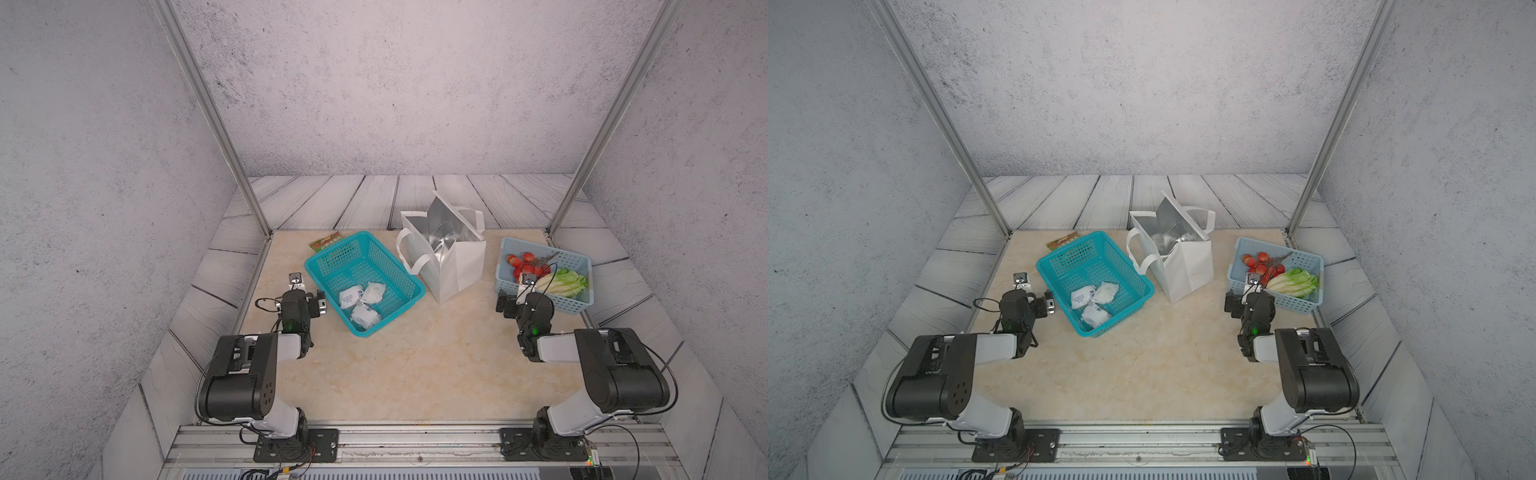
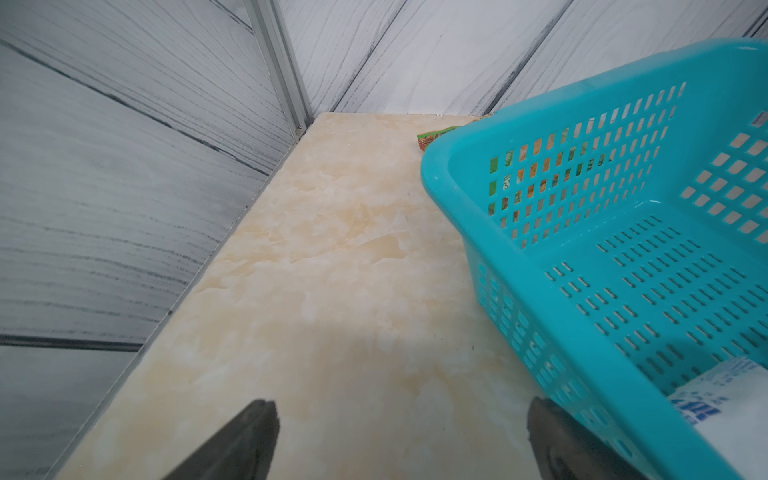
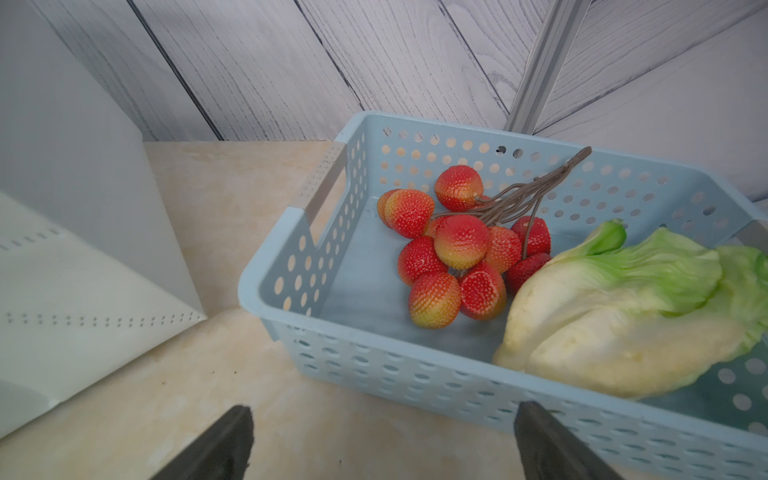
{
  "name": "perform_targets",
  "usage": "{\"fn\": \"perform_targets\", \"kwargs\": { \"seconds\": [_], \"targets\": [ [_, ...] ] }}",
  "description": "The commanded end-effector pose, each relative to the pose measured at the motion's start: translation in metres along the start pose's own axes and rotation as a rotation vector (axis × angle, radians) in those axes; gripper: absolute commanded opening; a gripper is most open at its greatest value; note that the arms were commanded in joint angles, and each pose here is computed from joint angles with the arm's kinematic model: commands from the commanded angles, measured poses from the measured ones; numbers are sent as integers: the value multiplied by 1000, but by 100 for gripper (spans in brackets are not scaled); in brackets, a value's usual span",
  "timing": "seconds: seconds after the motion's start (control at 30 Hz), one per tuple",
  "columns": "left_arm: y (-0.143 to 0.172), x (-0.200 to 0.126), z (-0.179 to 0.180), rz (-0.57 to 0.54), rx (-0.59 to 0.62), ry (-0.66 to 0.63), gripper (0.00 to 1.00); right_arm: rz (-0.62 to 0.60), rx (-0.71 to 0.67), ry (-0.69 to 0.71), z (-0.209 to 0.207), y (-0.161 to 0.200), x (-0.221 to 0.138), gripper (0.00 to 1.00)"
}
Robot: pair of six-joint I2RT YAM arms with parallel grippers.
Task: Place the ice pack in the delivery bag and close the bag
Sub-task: Adjust the delivery bag at the center of the board.
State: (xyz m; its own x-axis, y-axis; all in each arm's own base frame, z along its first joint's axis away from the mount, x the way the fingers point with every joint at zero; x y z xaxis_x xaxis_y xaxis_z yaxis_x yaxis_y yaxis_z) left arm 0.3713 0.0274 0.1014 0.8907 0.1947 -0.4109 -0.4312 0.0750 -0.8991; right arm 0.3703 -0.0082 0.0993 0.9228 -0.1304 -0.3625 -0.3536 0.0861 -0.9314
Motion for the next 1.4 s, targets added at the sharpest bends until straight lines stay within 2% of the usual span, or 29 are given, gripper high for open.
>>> {"fn": "perform_targets", "kwargs": {
  "seconds": [0.0, 0.17, 0.27, 0.33, 0.43, 0.57, 0.67, 0.77, 0.83, 0.97, 1.07, 1.2, 1.27, 1.37],
  "targets": [
    [-32, -7, 6, -33, 0, -22, 100, -55, 25, 47, -6, -33, -14, 99],
    [-60, -34, 29, 140, -9, -124, 100, 51, 135, 35, -5, -83, -56, 99],
    [-67, -47, 25, 180, -36, -96, 100, 189, 278, 63, -7, -86, -80, 99],
    [-75, -64, 14, 178, -60, -27, 100, 236, 345, 51, -5, -87, -95, 99],
    [-89, -86, -8, 177, -125, 132, 100, 274, 392, -122, 17, -88, -116, 99],
    [-106, -113, -61, 187, -215, 492, 100, 263, 496, -350, 46, -92, -134, 99],
    [-114, -132, -98, 231, -244, 689, 100, 245, 564, -597, 74, -103, -152, 99],
    [-113, -144, -127, 306, -184, 775, 100, 244, 633, -751, 91, -111, -166, 99],
    [-105, -145, -140, 389, -149, 787, 99, 253, 643, -769, 95, -110, -169, 99],
    [-92, -144, -161, 491, -119, 814, 97, 257, 579, -789, 101, -110, -177, 99],
    [-86, -136, -165, 512, -47, 764, 97, 257, 501, -810, 105, -109, -182, 99],
    [-87, -126, -167, 573, 20, 721, 97, 192, 343, -802, 104, -119, -188, 99],
    [-91, -125, -175, 587, -11, 755, 97, 137, 267, -775, 101, -130, -188, 99],
    [-98, -127, -187, 575, -130, 817, 98, 59, 187, -737, 99, -142, -179, 99]
  ]
}}
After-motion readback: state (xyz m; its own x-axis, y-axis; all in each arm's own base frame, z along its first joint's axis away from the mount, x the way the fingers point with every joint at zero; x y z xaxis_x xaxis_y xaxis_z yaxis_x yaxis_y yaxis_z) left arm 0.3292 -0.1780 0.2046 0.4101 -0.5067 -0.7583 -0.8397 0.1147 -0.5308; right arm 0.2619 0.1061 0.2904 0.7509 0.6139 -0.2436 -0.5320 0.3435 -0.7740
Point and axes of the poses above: each gripper's point midway between its finger pads, its own x axis out along the fingers, its own z axis along the line the jaws close on, y = z × x, the point moved 3 cm from there along -x, back along the fingers, and after that the axes turned 6 degrees about x, right-handed, at the moved point
